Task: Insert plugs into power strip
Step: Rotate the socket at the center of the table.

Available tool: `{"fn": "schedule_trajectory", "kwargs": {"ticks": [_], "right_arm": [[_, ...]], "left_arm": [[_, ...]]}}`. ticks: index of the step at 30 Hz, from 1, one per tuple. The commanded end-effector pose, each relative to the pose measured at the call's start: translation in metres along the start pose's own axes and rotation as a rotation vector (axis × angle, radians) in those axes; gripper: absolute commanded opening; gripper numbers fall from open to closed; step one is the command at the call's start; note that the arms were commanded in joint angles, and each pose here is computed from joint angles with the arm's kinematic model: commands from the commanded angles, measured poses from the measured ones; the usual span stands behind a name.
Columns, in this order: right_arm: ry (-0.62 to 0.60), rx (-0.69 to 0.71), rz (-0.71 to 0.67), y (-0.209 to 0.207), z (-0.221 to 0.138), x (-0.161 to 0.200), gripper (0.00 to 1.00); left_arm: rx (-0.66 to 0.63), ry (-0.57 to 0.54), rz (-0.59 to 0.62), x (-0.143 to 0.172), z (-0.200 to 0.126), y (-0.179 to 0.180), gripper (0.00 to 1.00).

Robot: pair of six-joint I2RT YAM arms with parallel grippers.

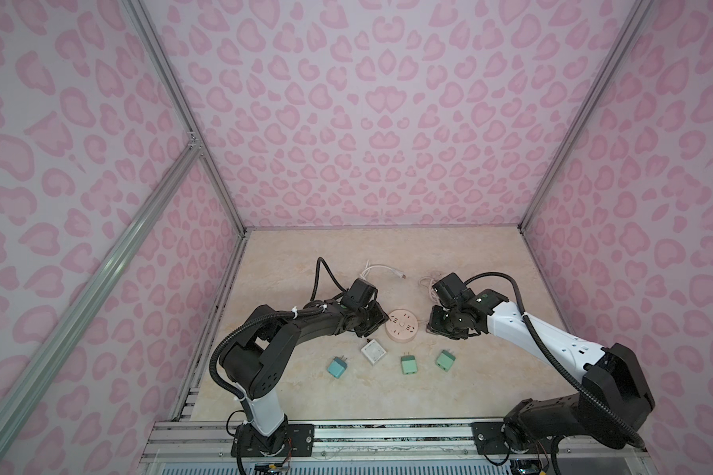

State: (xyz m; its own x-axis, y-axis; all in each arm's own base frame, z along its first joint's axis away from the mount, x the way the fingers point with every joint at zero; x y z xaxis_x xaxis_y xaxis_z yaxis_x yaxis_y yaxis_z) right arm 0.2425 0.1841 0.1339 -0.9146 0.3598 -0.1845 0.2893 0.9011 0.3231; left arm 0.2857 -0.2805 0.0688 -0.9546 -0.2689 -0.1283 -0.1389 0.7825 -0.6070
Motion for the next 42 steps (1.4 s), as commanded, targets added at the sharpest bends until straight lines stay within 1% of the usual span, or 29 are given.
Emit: {"fn": "schedule_trajectory", "kwargs": {"ticks": [1, 4, 10, 14, 24, 29, 33, 37, 39, 42], "right_arm": [[0.012, -0.039, 0.026, 0.005, 0.011, -0.005, 0.00], [0.012, -0.041, 0.033, 0.006, 0.018, -0.012, 0.00], [0.052, -0.052, 0.045, 0.008, 0.035, -0.023, 0.00], [0.046, -0.055, 0.041, 0.014, 0.041, -0.032, 0.00], [0.018, -0.062, 0.020, 0.028, 0.046, -0.062, 0.00], [0.009, -0.042, -0.007, 0.032, 0.039, -0.069, 0.00], [-0.004, -0.002, -0.059, 0.040, 0.023, -0.070, 0.00], [-0.032, 0.053, -0.108, 0.053, 0.007, -0.067, 0.00], [-0.035, 0.081, -0.103, 0.057, 0.003, -0.065, 0.00], [-0.021, 0.108, -0.056, 0.060, 0.004, -0.062, 0.00]], "left_arm": [[0.020, -0.002, -0.009, 0.004, 0.005, -0.003, 0.50], [0.044, -0.003, 0.008, 0.007, 0.009, -0.011, 0.50], [0.084, 0.022, -0.012, 0.017, 0.019, -0.016, 0.49], [0.105, 0.028, -0.010, 0.024, 0.019, -0.022, 0.49], [0.143, 0.069, 0.028, 0.048, 0.022, -0.042, 0.49], [0.163, 0.077, 0.019, 0.050, 0.023, -0.043, 0.49], [0.171, 0.056, 0.042, 0.048, 0.009, -0.049, 0.49], [0.150, -0.007, 0.088, 0.040, -0.020, -0.057, 0.50], [0.126, -0.044, 0.116, 0.035, -0.037, -0.059, 0.50], [0.105, -0.093, 0.143, 0.025, -0.061, -0.058, 0.51]]}}
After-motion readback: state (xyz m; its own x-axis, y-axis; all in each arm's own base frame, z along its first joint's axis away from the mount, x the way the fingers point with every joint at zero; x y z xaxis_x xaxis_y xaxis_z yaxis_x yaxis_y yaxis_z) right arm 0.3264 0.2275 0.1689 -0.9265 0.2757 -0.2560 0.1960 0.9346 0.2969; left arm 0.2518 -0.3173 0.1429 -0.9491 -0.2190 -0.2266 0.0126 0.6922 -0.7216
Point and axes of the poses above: each gripper's point midway between its finger pads, its own z axis out along the fingers, its own y axis along the line the jaws close on, x = y × z, the point moved 4 cm from there along -z, back along the fingers, and after that the axes turned 9 degrees about z, right-handed, at the moved point
